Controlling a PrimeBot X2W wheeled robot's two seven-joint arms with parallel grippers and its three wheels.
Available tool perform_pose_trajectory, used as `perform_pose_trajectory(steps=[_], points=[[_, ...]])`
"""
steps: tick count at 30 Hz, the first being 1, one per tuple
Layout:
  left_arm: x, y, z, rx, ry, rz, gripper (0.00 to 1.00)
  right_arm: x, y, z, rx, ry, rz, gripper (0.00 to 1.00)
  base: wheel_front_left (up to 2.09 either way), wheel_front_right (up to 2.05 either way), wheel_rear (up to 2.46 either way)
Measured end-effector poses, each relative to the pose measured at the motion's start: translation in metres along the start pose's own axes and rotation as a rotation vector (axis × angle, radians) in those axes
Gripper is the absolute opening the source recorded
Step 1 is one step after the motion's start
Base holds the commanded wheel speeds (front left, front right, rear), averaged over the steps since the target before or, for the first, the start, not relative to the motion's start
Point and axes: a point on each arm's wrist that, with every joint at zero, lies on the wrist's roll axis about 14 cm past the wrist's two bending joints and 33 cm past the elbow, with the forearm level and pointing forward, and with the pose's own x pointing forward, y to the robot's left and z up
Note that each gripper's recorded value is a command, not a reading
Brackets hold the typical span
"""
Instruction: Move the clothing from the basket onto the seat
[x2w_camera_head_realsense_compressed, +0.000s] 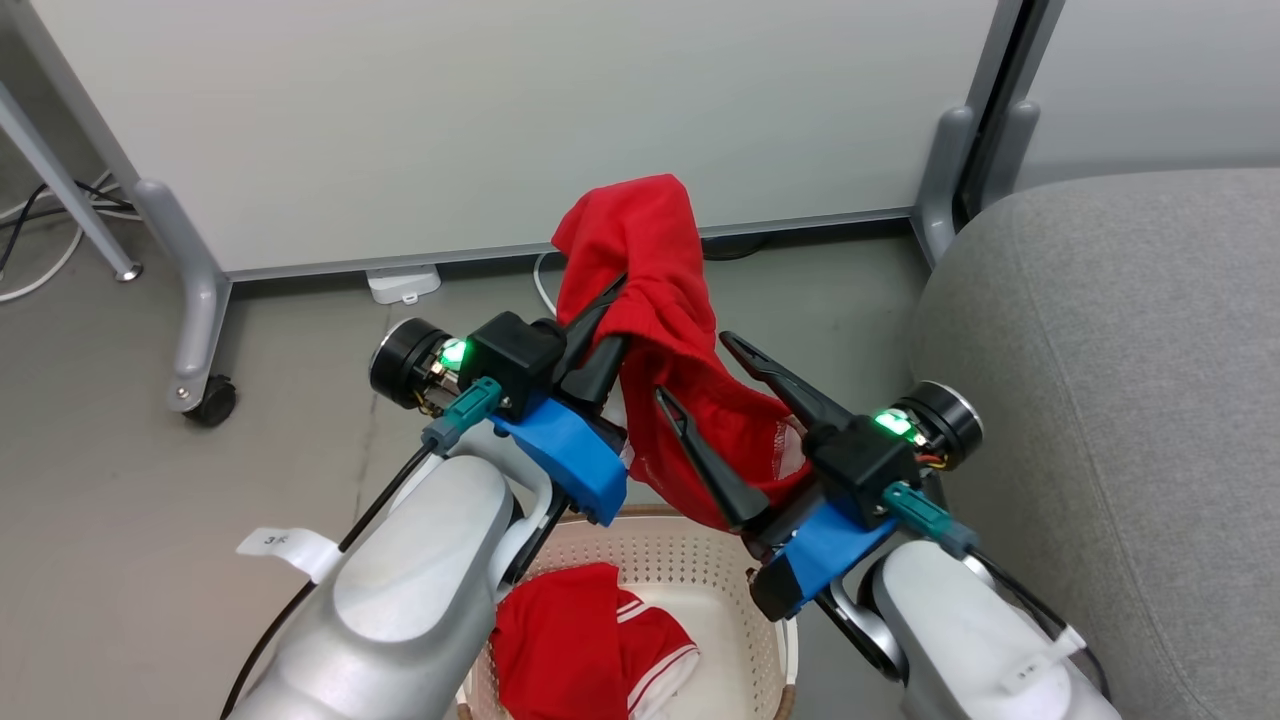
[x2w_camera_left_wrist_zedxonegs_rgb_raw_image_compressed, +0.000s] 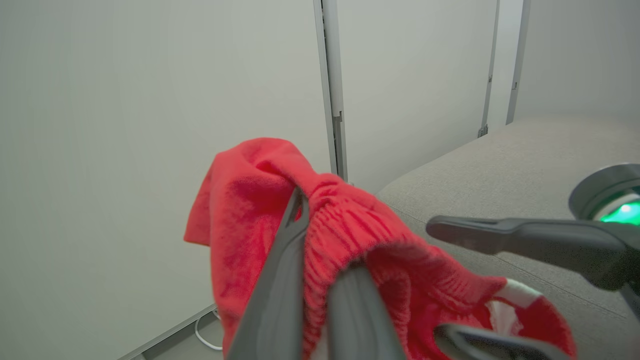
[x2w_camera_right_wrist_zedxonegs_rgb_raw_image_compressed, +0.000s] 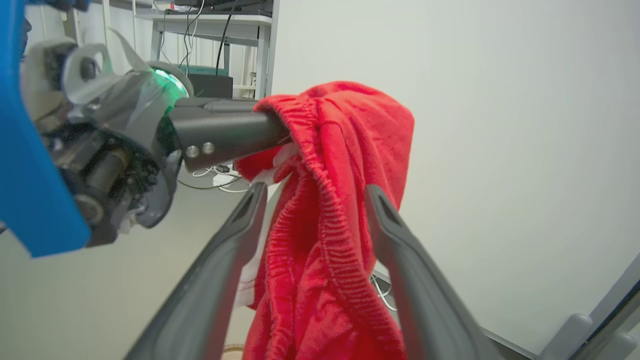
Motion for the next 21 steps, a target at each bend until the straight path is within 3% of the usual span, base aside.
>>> perform_pose_trajectory(steps=[10, 11, 12, 13, 21], points=[[0.003, -0.002, -0.003, -0.005, 0.004, -0.007, 0.0, 0.017, 0.001, -0.035, -0.052, 0.116, 0.038, 1.0, 0.0, 0.0, 0.0], [0.003, -0.004, -0.004, -0.007, 0.006, -0.011, 0.0, 0.018, 0.002, -0.038, -0.04, 0.123, 0.039, 0.64, 0.0, 0.0, 0.0], [0.003, -0.004, -0.004, -0.007, 0.007, -0.013, 0.0, 0.018, 0.003, -0.04, -0.024, 0.13, 0.041, 0.44, 0.0, 0.0, 0.0], [0.003, -0.005, -0.004, -0.007, 0.008, -0.014, 0.0, 0.018, 0.005, -0.042, -0.015, 0.135, 0.044, 0.0, 0.0, 0.0, 0.0], [0.003, -0.007, -0.003, -0.007, 0.004, -0.019, 0.0, 0.02, 0.009, -0.041, 0.022, 0.135, 0.051, 0.0, 0.0, 0.0, 0.0]])
